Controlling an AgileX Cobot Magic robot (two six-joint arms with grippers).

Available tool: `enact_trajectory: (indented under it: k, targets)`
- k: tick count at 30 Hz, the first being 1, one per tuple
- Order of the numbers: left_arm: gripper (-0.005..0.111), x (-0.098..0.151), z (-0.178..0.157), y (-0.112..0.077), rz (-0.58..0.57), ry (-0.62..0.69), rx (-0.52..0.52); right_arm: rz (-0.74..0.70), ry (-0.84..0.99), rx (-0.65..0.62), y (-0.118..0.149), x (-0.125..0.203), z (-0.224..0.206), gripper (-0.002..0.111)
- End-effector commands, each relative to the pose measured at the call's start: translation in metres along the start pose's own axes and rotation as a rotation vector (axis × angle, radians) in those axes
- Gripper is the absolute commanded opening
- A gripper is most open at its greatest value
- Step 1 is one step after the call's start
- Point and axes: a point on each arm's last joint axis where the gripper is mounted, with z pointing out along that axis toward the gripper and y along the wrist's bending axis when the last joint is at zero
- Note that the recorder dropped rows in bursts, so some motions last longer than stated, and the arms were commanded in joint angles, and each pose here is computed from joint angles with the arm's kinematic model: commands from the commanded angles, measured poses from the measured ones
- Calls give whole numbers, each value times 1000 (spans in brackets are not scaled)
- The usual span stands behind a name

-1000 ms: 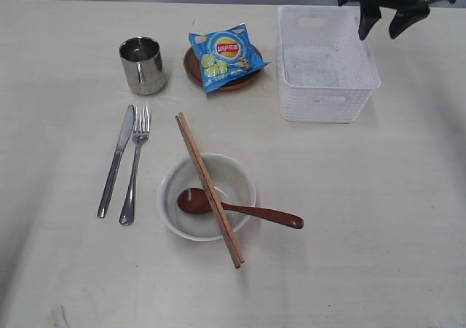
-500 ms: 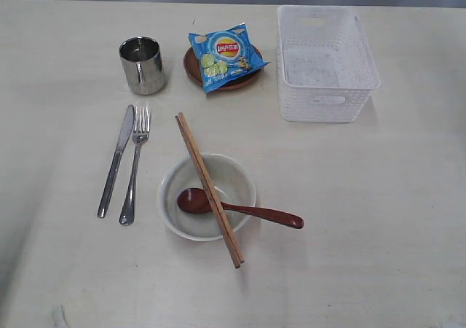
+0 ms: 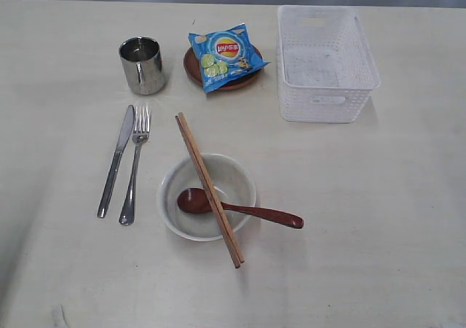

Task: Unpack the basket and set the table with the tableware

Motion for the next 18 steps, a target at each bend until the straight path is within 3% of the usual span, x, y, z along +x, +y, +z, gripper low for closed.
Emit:
enact_trajectory:
  k: [1,14,18]
  targets:
    - [0,0,0,0,-10,-11,4,1,-82,4,-1,20,-31,0]
    - [0,0,0,0,-10,-11,4,13,-424,20,-3,40,-122,0]
    - [0,0,0,0,-10,-11,4,64,-582,62,-5,64,-120,0]
